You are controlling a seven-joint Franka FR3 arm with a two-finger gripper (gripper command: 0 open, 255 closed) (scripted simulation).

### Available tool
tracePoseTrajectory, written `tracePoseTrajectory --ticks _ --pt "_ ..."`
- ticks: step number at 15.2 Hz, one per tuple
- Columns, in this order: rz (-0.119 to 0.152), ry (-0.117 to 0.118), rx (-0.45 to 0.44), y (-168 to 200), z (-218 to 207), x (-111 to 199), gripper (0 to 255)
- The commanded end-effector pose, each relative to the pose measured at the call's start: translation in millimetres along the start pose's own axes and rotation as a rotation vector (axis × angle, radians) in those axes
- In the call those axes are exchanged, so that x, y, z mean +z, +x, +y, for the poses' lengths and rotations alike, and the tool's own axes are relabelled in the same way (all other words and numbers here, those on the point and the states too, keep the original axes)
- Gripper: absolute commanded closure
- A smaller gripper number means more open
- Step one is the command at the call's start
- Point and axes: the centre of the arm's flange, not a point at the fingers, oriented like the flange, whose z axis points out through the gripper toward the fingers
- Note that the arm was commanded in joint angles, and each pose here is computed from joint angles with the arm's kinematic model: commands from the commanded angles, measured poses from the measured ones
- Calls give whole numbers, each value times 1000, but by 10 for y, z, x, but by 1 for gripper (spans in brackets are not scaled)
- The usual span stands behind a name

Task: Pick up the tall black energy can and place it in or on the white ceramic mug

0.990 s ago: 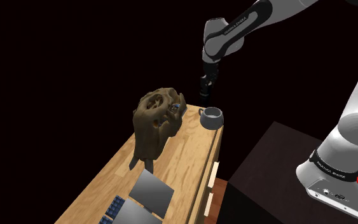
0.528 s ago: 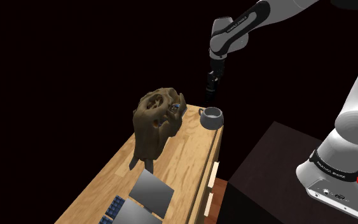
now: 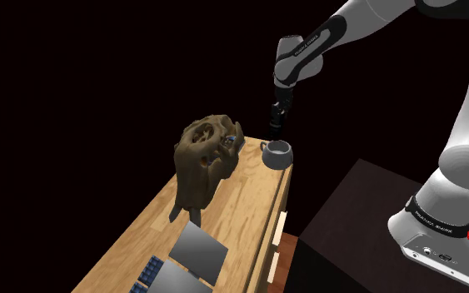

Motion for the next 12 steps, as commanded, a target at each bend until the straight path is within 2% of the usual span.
tracePoseTrajectory --ticks 1,9,12 --pt "1 0 0 4 1 102 255" --pt "1 0 0 -2 3 516 255" --pt "1 0 0 -2 3 516 255"
